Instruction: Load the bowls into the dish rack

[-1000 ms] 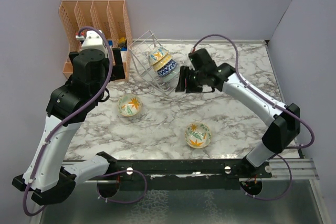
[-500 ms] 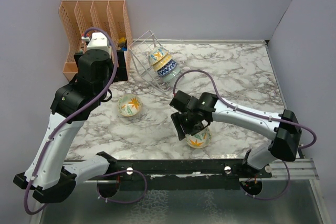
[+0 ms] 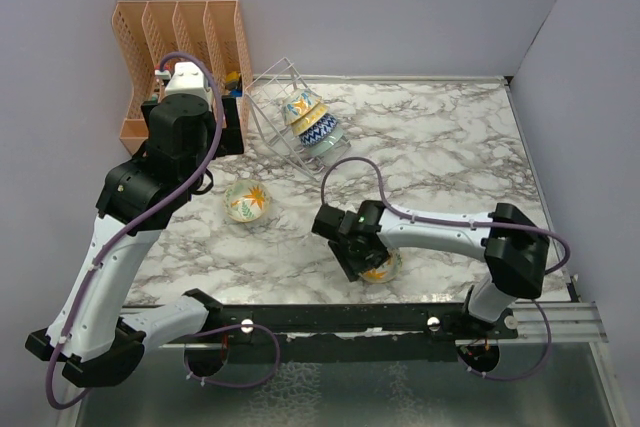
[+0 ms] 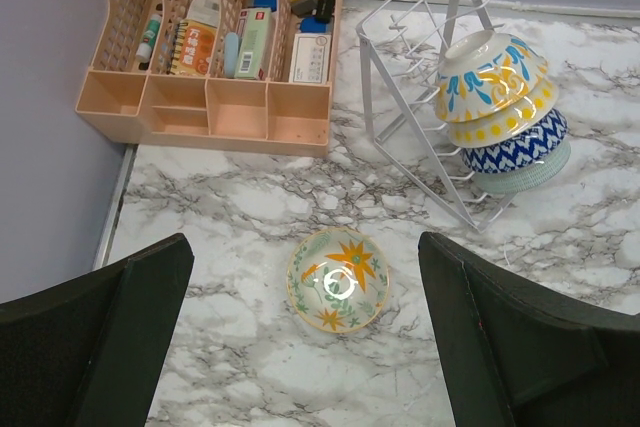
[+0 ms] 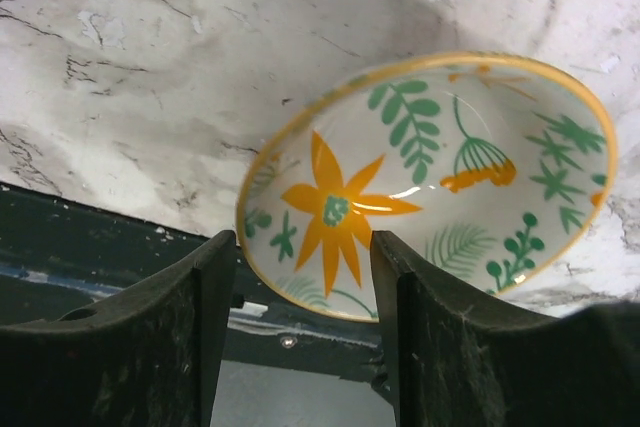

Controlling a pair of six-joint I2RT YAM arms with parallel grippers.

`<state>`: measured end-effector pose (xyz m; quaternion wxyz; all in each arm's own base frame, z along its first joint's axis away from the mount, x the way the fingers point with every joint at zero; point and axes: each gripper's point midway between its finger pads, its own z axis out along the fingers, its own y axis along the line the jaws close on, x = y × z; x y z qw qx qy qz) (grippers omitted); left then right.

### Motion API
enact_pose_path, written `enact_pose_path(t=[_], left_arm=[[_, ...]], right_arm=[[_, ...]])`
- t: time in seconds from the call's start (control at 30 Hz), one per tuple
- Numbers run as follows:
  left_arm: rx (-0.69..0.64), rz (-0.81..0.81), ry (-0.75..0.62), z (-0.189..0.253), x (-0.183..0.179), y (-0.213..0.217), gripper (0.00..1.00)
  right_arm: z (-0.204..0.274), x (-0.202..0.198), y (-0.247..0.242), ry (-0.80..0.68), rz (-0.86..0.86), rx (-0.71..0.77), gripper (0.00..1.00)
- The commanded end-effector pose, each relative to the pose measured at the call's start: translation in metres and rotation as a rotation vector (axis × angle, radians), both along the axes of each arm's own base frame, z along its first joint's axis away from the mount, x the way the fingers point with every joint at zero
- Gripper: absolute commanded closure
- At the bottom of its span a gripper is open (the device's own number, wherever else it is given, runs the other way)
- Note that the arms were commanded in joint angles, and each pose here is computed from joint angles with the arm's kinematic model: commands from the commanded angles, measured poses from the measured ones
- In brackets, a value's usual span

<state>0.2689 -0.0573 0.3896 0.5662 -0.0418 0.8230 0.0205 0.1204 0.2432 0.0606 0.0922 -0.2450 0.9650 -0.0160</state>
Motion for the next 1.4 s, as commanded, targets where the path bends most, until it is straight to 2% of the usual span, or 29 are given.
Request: enact_pose_path(t=[0.0,0.17,0.4,0.47,0.57,0.8,0.97,1.17,1.37], left_arm=[[-0.019,0.0,-0.028,0.009,-0.004,0.001,0.01],[-0.009,0.011,-0.03,0.01,-0.007,0.006,0.01],[0.0,0.02,-0.033,0.01,-0.009,0.01,0.01],[-0.001,0.022,-0.034,0.01,-0.01,0.01,0.01],[-0.004,0.022,-0.038,0.01,-0.011,0.011,0.01],[-0.009,0.028,-0.05,0.013,-0.014,0.014,0.01],[-0.006,0.029,-0.073,0.021,-0.015,0.016,0.01],[0.006,0.035,-0.102,0.034,-0.016,0.02,0.01],[0.0,0.055,-0.141,0.052,-0.017,0.025,0.01]], right_arm=[[-0.012,0.008,0.016,-0.083,0.068,0.004,0.46],[-0.021,0.012,0.014,-0.107,0.072,-0.017,0.5],[-0.027,0.019,0.009,-0.129,0.068,-0.081,0.64],[-0.026,0.02,0.009,-0.135,0.064,-0.084,0.73],[-0.016,0.023,0.012,-0.153,0.057,-0.072,0.98],[0.046,0.042,0.041,-0.249,0.027,0.066,0.99],[0.121,0.084,0.076,-0.321,-0.062,0.318,0.99],[0.241,0.167,0.122,-0.376,-0.134,0.93,0.99],[0.313,0.238,0.139,-0.369,-0.181,1.413,0.99]])
